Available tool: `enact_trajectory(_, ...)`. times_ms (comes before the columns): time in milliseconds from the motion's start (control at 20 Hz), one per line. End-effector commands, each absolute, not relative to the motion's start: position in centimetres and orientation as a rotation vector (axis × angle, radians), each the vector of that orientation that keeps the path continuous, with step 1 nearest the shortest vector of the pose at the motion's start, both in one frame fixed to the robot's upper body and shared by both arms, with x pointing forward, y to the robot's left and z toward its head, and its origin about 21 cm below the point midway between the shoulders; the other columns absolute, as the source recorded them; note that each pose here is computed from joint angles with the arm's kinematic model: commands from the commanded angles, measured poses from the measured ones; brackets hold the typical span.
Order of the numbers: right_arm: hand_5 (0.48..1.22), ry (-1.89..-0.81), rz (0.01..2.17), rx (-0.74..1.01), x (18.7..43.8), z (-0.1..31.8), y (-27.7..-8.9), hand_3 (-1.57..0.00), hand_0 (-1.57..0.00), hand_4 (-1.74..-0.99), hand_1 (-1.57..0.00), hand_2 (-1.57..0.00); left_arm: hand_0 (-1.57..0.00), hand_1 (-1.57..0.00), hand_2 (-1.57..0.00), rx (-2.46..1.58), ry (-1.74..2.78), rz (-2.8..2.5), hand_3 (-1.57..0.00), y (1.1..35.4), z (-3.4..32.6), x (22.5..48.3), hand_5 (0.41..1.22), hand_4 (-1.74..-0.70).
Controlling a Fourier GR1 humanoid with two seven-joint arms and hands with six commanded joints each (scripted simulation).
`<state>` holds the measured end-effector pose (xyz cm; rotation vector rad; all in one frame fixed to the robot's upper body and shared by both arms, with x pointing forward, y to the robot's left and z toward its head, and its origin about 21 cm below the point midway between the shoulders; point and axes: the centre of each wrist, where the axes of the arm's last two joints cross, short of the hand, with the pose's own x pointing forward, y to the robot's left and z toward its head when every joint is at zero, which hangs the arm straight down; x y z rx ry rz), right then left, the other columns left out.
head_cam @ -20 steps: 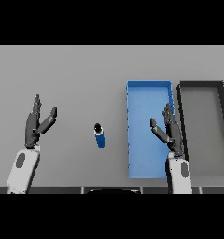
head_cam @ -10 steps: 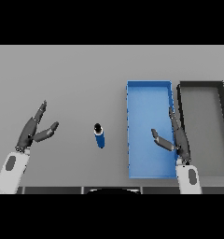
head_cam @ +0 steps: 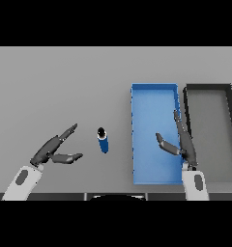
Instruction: Pick up the blue pipe and place it into the blue bin.
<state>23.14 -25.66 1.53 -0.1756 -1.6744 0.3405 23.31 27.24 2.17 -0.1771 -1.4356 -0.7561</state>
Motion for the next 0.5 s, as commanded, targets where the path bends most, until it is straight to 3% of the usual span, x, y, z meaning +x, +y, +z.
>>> enact_trajectory(0,0.618,-1.665,0.333,-0.173,23.3,1.5,-25.5,0.0,0.0,-1.182,0.0,0.0,0.0,0.0,0.0,-0.193,-1.429,-0.782,0.0,26.3,2.0,23.0,0.475,-1.13)
enact_trajectory(450,0.622,-1.657,0.325,-0.163,23.1,1.3,-25.8,0.0,0.0,-1.211,0.0,0.0,0.0,0.0,0.0,-0.294,-1.442,-0.802,0.0,20.4,-0.4,23.9,0.46,-1.16)
